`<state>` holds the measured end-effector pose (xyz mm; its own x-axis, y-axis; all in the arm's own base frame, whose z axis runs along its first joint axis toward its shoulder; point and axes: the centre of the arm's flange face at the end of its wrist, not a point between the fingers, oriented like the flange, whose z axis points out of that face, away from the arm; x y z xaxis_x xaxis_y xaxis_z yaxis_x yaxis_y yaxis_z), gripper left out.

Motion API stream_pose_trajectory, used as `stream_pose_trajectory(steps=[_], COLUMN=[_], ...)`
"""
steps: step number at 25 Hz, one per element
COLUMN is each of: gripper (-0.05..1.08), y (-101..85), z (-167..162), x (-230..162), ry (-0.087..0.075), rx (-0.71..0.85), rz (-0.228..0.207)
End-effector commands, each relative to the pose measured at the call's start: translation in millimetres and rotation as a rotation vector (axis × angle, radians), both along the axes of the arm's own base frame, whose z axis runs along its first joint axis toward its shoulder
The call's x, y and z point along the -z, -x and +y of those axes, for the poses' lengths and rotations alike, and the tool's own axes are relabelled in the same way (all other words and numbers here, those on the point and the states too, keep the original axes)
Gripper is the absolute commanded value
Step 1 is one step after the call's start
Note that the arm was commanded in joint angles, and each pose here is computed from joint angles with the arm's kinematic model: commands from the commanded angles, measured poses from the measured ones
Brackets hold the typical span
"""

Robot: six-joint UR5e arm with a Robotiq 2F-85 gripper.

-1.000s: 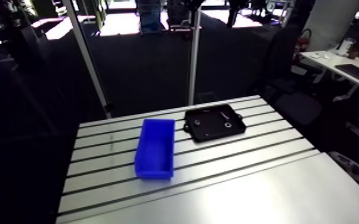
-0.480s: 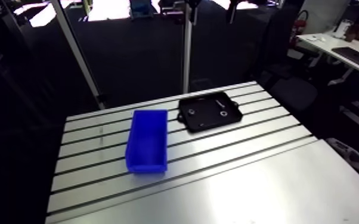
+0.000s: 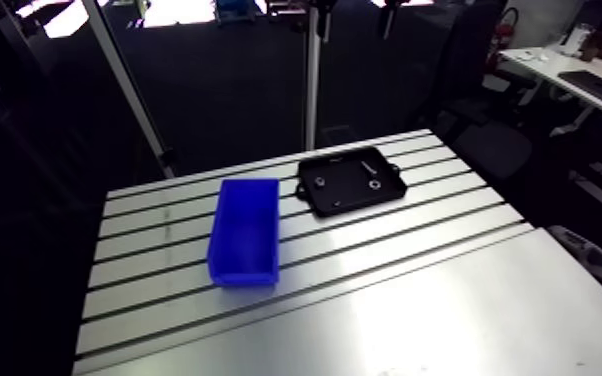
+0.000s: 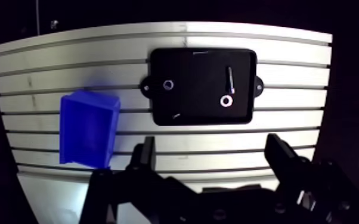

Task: Pick up the M10 bolt from the tray and put it into the blue bin.

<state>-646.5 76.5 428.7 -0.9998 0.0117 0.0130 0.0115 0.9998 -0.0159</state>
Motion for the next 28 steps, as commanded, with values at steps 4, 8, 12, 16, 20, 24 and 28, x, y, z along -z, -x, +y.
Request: stream_pose_trajectory(steps=[4, 8, 12, 16, 20, 24, 28], gripper=[0.01, 0.01, 0.01, 0.01, 0.01, 0.01, 0.01], y=[0.1, 1.3, 6.6, 11.1, 18.6, 25.7, 28.8], z=[0.0, 0.5, 2.4, 7.4, 12.1, 19.1, 32.2], x=[2.0, 3.5, 14.0, 24.7, 40.1, 56.7, 74.7], ry=[-0.001, -0.002, -0.003, -0.002, 0.002, 0.003, 0.012], rx=[-0.002, -0.005, -0.005, 0.000, 0.001, -0.014, -0.023], rz=[-0.001, 0.001, -0.001, -0.014, -0.026, -0.030, -0.054])
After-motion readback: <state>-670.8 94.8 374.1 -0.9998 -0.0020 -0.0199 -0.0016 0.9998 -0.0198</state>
